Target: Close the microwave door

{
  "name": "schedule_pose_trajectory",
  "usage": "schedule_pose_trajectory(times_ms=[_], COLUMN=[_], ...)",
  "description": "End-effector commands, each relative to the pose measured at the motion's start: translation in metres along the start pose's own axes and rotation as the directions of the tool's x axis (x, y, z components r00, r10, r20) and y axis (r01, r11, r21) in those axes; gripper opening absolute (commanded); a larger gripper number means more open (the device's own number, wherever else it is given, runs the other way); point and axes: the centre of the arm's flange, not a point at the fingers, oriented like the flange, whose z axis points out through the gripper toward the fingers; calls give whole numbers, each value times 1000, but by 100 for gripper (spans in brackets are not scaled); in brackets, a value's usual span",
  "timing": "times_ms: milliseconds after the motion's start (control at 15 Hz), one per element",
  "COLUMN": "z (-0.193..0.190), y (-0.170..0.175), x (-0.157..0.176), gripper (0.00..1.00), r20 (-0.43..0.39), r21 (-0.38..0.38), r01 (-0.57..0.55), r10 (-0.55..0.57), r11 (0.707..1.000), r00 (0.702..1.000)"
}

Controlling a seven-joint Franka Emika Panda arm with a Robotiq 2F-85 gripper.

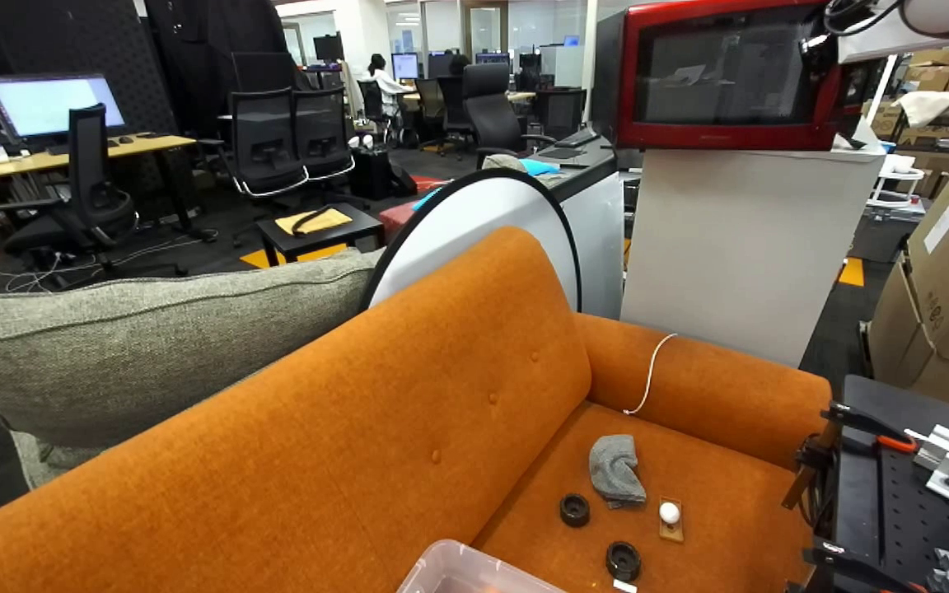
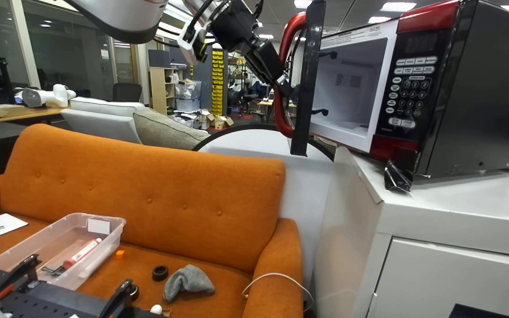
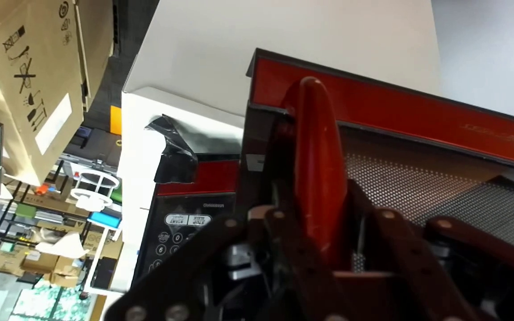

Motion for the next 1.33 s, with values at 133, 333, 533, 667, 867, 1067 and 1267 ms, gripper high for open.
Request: schedule_pose_trajectory(times_ms=[133,333,533,667,867,1067,1267], z=[5,11,18,22,27,36,48], y=[10,17,29,41,62,89,116], x=[41,54,64,69,76,83,89], gripper=[8,8,8,8,8,8,8], r20=[-29,-18,-8,4,0,-2,9], r21=[-26,-19,8,46,94,126,143], r01=[87,115,156,166,172,171,172], r10=[-88,-115,-156,-166,-172,-172,-175], r11=[996,993,988,985,981,977,975], r00=[996,993,988,986,985,985,985])
